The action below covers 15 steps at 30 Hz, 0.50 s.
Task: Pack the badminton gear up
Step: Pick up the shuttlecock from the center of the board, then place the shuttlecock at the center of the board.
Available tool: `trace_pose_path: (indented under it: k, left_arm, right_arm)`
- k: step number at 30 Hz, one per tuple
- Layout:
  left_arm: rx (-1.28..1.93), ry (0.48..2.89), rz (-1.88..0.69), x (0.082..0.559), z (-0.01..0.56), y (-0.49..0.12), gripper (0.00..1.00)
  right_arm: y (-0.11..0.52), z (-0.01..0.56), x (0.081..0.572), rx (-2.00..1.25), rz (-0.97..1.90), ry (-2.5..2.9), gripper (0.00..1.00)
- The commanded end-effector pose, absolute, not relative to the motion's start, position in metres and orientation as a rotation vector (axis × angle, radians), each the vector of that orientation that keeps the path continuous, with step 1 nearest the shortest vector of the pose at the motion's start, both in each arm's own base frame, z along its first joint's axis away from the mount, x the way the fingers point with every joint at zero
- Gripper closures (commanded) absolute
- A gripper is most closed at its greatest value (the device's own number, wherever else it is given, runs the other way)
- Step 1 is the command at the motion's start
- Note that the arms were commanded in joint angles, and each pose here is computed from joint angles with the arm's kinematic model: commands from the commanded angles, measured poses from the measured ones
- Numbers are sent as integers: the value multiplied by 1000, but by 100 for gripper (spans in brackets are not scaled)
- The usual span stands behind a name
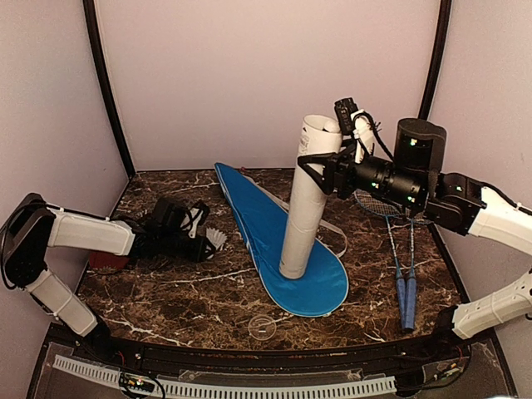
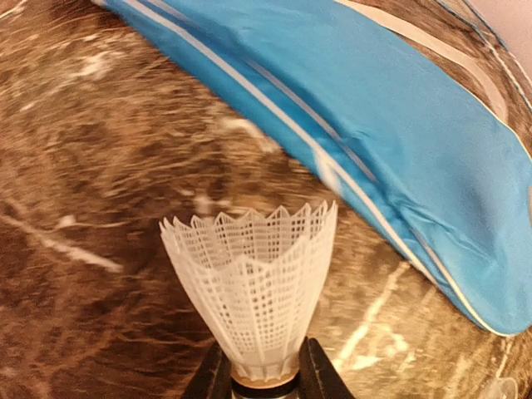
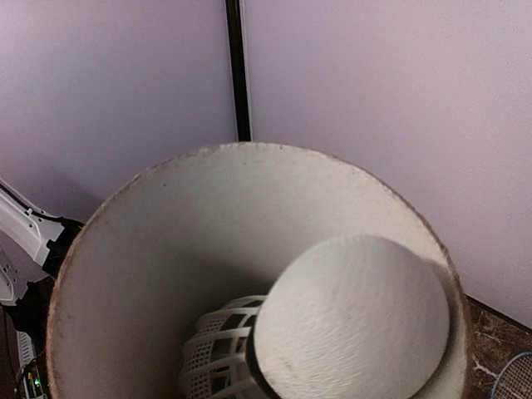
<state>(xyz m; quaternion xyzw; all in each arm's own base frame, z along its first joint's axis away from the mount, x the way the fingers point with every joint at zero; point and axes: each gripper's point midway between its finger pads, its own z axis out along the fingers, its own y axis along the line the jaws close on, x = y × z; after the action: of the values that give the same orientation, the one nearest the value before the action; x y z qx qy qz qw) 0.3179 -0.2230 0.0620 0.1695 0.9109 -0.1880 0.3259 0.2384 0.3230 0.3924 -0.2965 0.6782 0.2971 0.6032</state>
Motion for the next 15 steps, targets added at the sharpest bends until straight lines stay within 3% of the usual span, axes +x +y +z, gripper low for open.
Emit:
trace_pose_path:
  k: [1,15]
  left_arm:
    - [614,2339,-622,287,77,-275,77]
    - [871,2348,-752,238,51,-334,71]
  right_arm:
    - [316,422,234,-630,738,1486,52]
    - [321,421,233,-637,769,1485,52]
